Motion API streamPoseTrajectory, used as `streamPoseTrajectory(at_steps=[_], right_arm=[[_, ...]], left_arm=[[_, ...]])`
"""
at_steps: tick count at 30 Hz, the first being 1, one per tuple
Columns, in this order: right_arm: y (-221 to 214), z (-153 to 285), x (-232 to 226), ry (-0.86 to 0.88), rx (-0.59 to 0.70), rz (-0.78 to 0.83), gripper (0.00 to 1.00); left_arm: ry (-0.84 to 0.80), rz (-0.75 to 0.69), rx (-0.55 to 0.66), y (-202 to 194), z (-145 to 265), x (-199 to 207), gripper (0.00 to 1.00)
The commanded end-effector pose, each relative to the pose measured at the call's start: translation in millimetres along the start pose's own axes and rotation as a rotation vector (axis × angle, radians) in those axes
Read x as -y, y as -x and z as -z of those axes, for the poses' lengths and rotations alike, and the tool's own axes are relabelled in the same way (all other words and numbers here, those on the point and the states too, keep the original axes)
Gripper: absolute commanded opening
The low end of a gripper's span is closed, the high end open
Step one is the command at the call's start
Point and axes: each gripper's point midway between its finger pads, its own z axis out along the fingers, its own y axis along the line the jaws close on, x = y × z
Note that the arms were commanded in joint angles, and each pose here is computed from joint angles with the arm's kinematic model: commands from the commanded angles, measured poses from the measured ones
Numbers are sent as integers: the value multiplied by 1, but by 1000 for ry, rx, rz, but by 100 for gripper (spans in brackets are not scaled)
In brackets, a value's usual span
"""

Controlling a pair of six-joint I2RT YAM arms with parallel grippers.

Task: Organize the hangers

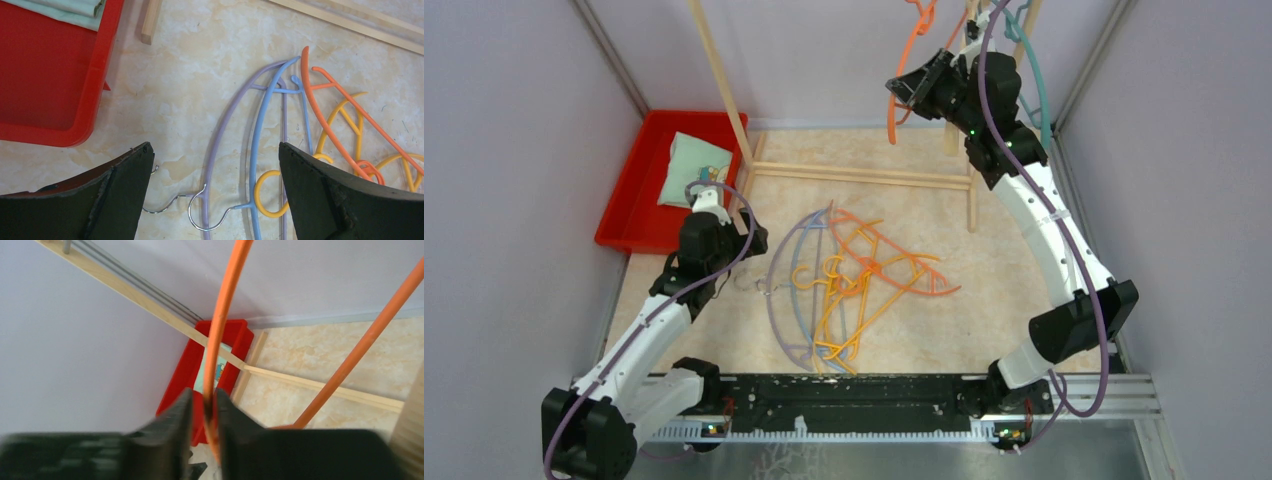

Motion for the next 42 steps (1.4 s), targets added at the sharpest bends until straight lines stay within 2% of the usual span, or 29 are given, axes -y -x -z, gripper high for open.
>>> streamPoseTrajectory(at_steps=[1, 3, 7, 13, 15, 18, 22, 23, 27, 32, 36, 42], right_arm=[[22, 21, -22, 45, 55, 49, 41], [26, 28, -28, 52, 58, 75, 50], [37, 49, -38, 44, 91, 104, 57], [34, 89, -69, 63, 94, 220, 56], [15, 97, -82, 90, 42, 271, 56], [-36, 103, -86, 95, -118, 335, 57], [-130, 121, -64, 56, -348, 428, 57], [-195, 144, -40, 37, -496, 458, 57], [-263, 178, 11, -40, -657, 472, 57], [-295, 191, 74, -180, -712, 544, 56], [-301, 181, 106, -287, -714, 640, 56], [-303, 159, 147, -355, -725, 686, 54]], left_arm=[[-4, 2, -4, 1, -1, 0, 100], [-6, 3, -3, 1, -1, 0, 100], [-7, 5, -10, -1, -2, 1, 100], [-11, 9, -20, -3, -5, 2, 100], [-8, 8, -25, -4, -6, 2, 100], [-7, 7, -32, -6, -9, 2, 100], [2, 9, -44, -10, -12, 0, 100], [5, 12, -57, -14, -13, -1, 100], [1, 26, -72, -20, -14, -1, 100], [-12, 38, -92, -24, -17, 3, 100], [-16, 44, -99, -24, -17, 4, 100], [-30, 71, -113, -29, -16, 7, 100]])
